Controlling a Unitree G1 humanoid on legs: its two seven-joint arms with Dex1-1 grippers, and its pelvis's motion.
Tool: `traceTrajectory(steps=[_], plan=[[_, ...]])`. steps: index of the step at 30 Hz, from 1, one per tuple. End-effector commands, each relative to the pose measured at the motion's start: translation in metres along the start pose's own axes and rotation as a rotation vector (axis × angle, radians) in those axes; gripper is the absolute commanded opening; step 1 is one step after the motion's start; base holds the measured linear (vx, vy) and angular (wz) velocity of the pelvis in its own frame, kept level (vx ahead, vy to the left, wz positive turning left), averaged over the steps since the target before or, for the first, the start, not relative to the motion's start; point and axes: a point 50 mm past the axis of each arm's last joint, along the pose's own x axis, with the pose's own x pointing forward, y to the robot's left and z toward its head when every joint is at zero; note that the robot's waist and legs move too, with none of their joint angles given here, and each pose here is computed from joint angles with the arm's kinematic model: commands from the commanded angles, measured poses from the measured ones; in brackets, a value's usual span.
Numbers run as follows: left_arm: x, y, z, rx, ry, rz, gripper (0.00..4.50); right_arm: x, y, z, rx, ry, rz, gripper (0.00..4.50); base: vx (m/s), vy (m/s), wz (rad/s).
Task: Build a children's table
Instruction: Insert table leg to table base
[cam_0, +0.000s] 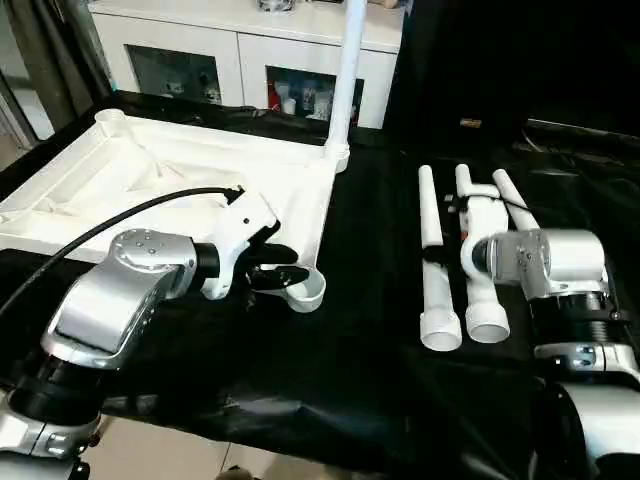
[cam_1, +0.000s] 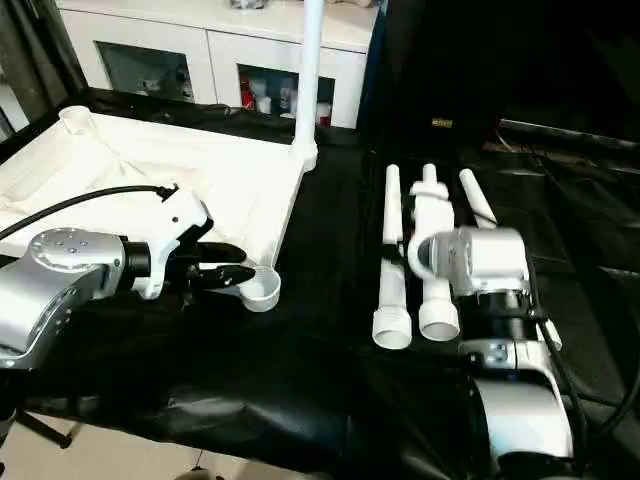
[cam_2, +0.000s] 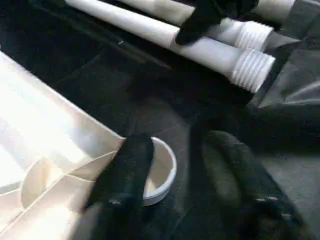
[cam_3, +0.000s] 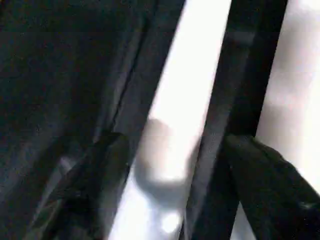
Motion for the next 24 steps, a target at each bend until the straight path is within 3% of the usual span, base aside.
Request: traceTrajectory(steps=[1, 3, 5, 6, 8, 11, 13, 21, 24], plan=[[0.001, -0.005, 0.001, 0.007, 0.001, -0.015, 2.21, 0.0, 0.001, -0.005, -0.004, 0.028, 0.001, 3.73, 0.0, 0.0, 0.0], [0.002, -0.006, 0.001, 0.008, 0.002, -0.016, 2.61, 0.002, 0.003, -0.01, 0.003, 0.048, 0.017, 3.8, 0.0, 0.0, 0.0], [0.002, -0.006, 0.002, 0.009, 0.002, -0.017, 2.6, 0.004, 0.005, -0.015, 0.01, 0.073, 0.034, 3.8, 0.0, 0.0, 0.0], [0.002, -0.007, 0.002, 0.013, 0.002, -0.016, 2.6, 0.006, 0.006, -0.021, 0.021, 0.099, 0.047, 3.6, 0.0, 0.0, 0.0], [0.002, -0.007, 0.003, 0.015, 0.001, -0.014, 2.99, 0.007, 0.007, -0.023, 0.024, 0.109, 0.053, 3.43, 0.0, 0.0, 0.0], [0.002, -0.006, 0.004, 0.018, -0.005, -0.008, 3.05, 0.007, 0.006, -0.025, 0.031, 0.117, 0.056, 3.17, 0.0, 0.0, 0.0], [0.002, -0.006, 0.004, 0.021, -0.006, -0.002, 3.39, 0.008, 0.006, -0.025, 0.034, 0.118, 0.055, 2.99, 0.0, 0.0, 0.0], [0.001, 0.0, 0.003, 0.011, -0.024, 0.054, 3.42, 0.011, 0.005, -0.027, 0.073, 0.111, 0.063, 2.28, 0.0, 0.0, 0.0], [0.001, 0.004, 0.008, -0.029, -0.078, 0.077, 3.42, 0.011, 0.005, -0.023, 0.104, 0.086, 0.071, 2.14, 0.0, 0.0, 0.0]])
